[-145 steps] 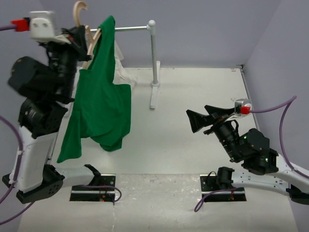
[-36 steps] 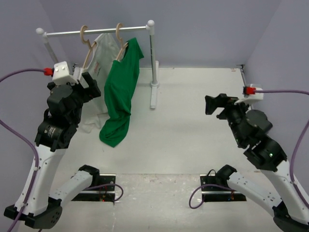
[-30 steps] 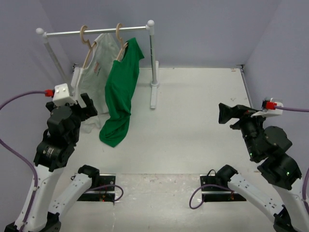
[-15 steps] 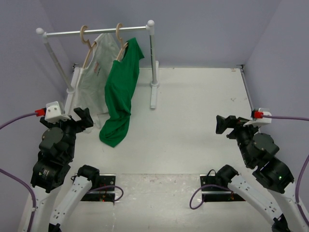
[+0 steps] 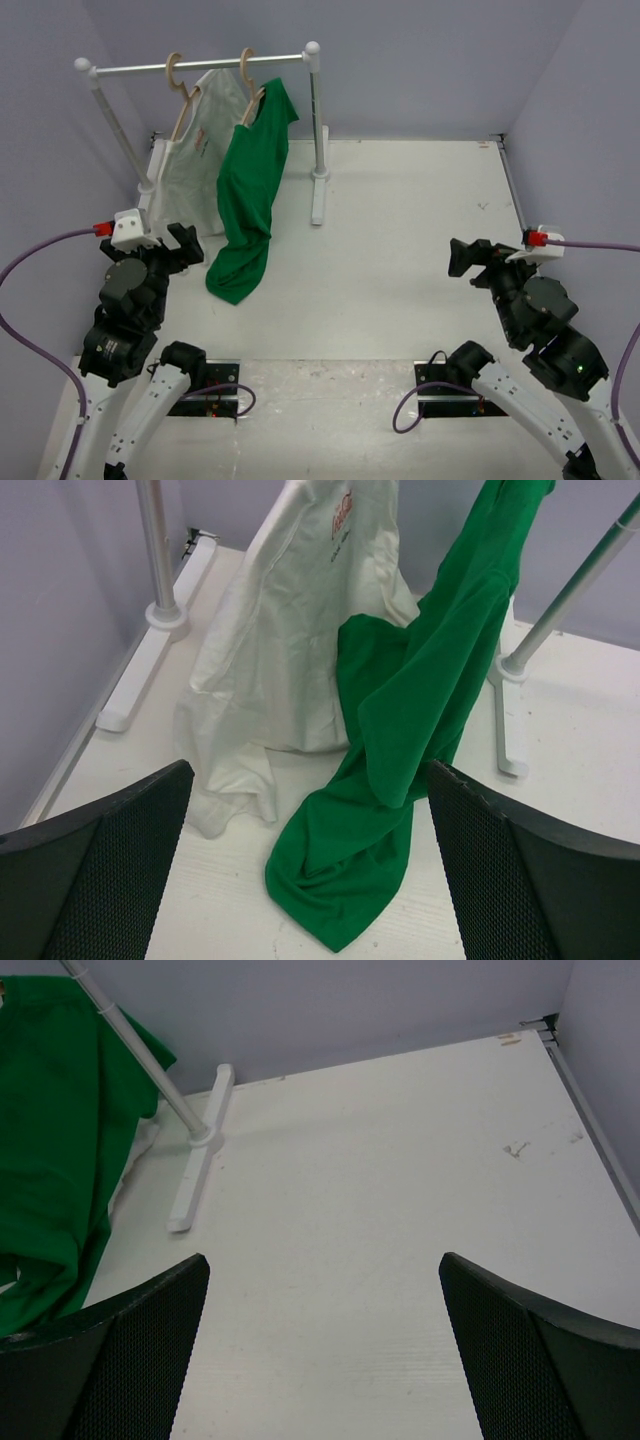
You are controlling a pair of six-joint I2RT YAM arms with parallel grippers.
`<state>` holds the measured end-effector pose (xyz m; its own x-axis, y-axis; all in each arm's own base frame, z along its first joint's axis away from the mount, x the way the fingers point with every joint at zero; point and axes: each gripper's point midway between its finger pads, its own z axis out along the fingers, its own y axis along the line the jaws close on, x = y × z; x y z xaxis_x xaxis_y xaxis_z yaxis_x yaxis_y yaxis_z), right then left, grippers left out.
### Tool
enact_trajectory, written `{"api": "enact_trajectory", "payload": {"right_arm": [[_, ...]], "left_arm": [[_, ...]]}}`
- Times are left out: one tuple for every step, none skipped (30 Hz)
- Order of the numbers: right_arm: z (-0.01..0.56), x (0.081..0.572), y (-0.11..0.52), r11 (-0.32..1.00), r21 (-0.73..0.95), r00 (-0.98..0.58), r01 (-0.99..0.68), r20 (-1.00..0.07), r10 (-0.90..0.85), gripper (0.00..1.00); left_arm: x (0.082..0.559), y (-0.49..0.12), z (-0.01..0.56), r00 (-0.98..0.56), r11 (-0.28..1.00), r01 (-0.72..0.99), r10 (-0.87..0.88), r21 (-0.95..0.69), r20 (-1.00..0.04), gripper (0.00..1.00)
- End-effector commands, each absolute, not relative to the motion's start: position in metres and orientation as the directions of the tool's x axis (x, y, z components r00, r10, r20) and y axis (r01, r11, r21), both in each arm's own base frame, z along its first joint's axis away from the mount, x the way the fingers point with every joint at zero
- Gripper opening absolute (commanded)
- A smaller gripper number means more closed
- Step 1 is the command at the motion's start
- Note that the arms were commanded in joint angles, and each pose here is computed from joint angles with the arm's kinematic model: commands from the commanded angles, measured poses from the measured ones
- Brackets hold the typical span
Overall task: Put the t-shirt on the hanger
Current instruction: Reset both arms
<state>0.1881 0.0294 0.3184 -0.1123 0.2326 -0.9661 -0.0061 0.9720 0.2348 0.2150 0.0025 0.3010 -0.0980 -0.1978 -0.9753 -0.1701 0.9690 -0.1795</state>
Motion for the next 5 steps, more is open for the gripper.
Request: {"api": "enact_trajectory", "payload": {"right_arm": [[0.3183, 0.1882, 0.0238, 0.967, 0.253, -0.092, 0.025, -0.963, 0.255, 0.99], [0.3175, 0.1883, 0.0238, 0.967, 0.253, -0.094, 0.025, -0.963, 0.255, 0.99], [0.3165, 0.1886, 0.024, 0.967, 0.253, -0.095, 0.026, -0.962, 0.255, 0.99], [0.3153, 0.1891, 0.0243, 0.967, 0.254, -0.098, 0.029, -0.962, 0.256, 0.99], [0.3142, 0.1895, 0.0246, 0.966, 0.255, -0.101, 0.031, -0.961, 0.257, 0.99]], "left_arm": [[0.2243, 0.0007, 0.3066, -0.06, 0.969, -0.163, -0.198, -0.186, -0.978, 1.0], [0.2249, 0.0005, 0.3056, -0.06, 0.969, -0.164, -0.198, -0.186, -0.978, 1.0], [0.2255, 0.0, 0.3047, -0.062, 0.969, -0.163, -0.198, -0.186, -0.978, 1.0], [0.2261, -0.0002, 0.3036, -0.065, 0.969, -0.163, -0.198, -0.185, -0.978, 1.0], [0.2262, 0.0, 0.3031, -0.065, 0.969, -0.165, -0.198, -0.185, -0.978, 1.0]]}}
